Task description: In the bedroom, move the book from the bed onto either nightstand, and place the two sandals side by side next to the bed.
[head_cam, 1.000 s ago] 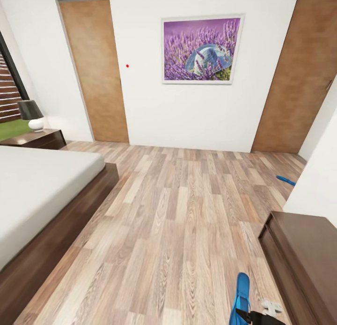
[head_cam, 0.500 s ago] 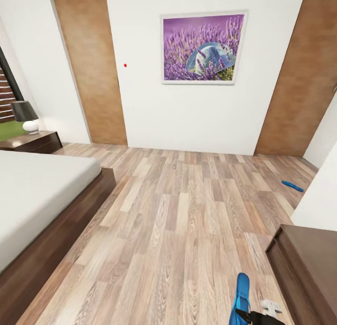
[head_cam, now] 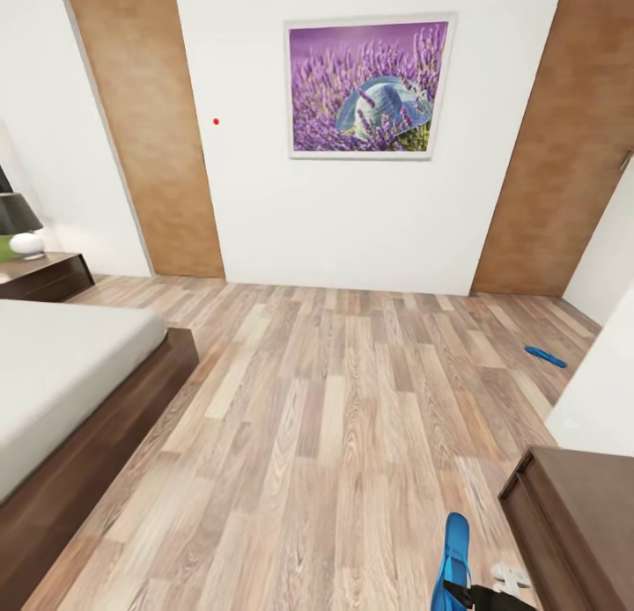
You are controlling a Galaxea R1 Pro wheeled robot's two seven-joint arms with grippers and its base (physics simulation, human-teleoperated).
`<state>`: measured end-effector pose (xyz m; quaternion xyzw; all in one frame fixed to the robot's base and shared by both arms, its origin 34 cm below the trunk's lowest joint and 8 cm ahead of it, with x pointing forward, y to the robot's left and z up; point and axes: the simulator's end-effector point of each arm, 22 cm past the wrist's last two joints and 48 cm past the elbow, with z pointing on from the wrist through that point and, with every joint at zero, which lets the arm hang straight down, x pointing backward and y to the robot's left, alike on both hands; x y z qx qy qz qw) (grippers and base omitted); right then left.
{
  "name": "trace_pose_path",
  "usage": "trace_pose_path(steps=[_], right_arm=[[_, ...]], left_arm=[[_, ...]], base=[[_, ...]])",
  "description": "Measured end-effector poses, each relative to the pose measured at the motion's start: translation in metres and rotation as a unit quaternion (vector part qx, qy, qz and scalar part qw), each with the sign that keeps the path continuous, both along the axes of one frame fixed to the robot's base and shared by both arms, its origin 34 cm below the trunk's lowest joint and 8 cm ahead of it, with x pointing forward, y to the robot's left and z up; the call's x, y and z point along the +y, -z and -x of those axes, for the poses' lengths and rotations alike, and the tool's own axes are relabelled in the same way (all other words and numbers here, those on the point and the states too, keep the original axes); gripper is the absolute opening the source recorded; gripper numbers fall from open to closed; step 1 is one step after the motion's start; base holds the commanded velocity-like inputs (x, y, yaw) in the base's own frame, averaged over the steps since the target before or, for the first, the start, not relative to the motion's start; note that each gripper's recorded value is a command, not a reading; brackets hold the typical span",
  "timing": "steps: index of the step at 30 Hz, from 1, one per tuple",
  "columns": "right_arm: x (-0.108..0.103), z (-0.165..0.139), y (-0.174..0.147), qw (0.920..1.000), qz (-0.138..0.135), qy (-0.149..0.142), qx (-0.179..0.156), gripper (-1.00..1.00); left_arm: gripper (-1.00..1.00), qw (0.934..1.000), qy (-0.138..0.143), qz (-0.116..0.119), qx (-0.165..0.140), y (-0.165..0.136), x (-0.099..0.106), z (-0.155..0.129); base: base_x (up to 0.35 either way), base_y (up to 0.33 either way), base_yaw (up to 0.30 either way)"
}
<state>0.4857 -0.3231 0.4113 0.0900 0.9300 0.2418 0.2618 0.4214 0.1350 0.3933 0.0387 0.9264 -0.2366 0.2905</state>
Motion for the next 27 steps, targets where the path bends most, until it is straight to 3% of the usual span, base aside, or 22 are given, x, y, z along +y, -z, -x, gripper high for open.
trace_pose_path(steps=[27], right_arm=[[0.0000, 0.0001, 0.0003, 1.0000, 0.000, 0.000, 0.000, -1.00]], left_arm=[[1.00, 1.0000, -0.001, 0.000, 0.000, -0.0001, 0.0001, -0.0001]], base=[[0.320, -0.058, -0.003]])
